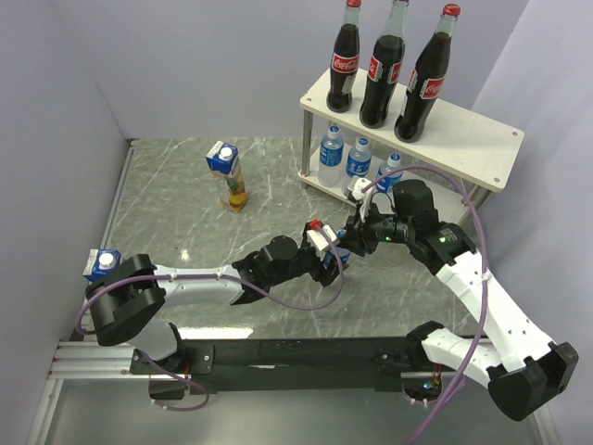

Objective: Place and organize the beverage onto the shelf
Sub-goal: Pick up the drink from the center of the board, then place the drink on the shelf.

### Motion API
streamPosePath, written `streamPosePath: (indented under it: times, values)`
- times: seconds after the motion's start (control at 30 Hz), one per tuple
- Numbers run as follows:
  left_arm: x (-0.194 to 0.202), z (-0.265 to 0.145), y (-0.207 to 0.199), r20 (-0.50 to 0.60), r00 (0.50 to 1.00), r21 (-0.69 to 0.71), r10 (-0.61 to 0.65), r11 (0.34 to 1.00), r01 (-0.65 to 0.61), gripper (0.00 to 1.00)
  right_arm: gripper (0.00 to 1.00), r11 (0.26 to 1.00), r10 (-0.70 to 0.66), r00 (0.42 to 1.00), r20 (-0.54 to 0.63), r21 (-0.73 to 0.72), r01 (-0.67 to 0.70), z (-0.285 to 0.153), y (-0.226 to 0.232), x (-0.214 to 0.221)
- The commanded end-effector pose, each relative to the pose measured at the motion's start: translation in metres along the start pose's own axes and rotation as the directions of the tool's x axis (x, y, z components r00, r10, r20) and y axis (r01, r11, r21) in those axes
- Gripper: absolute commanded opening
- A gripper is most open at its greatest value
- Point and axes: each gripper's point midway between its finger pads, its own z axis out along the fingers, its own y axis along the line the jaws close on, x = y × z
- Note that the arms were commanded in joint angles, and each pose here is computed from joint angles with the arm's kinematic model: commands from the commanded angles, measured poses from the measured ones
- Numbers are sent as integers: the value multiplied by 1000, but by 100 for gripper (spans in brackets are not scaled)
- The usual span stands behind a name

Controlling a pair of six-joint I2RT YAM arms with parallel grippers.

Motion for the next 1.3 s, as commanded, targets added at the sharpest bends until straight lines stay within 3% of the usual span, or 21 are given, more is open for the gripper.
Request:
streamPosePath:
  times: [0.0,0.1,0.2,0.27,0.33,0.37,0.4,0.5,0.6,0.73,0.93,1.27]
  values:
    - [-21,10,-6,47,999,18,19,1000,-20,74,0,994,-107,975,193,8,108,-18,5,-56]
    - [-21,13,-8,38,999,27,21,999,-22,61,0,994,-107,975,193,15,106,-19,3,-55]
    - [-23,14,-10,34,999,41,21,999,-23,38,0,995,-103,975,195,23,100,-20,1,-55]
    - [-25,14,-12,38,999,47,17,999,-18,18,0,995,-103,975,198,29,99,-21,0,-56]
    - [-30,13,-12,56,998,48,5,999,-8,0,8,995,-99,975,199,43,92,-24,-4,-56]
    - [-33,13,-13,64,998,49,4,999,-7,0,16,995,-95,975,199,49,87,-25,-5,-56]
    - [-34,13,-14,67,998,52,1,999,-4,0,36,995,-92,975,200,62,81,-27,-8,-57]
    - [-37,16,-13,74,997,46,-15,999,11,0,62,990,-87,974,211,126,62,-35,-19,-60]
    - [-37,22,-13,81,996,42,-32,999,28,0,73,976,-85,968,236,216,33,-50,-35,-66]
    - [-43,30,-15,101,994,51,-45,998,40,0,76,945,-91,958,271,328,-3,-75,-53,-71]
    - [-72,52,-25,152,987,104,-56,994,40,0,77,796,-92,919,384,583,-164,-131,-93,-82]
    - [-115,111,-31,223,972,128,-75,991,47,0,77,550,-112,864,490,755,-356,-196,-125,-83]
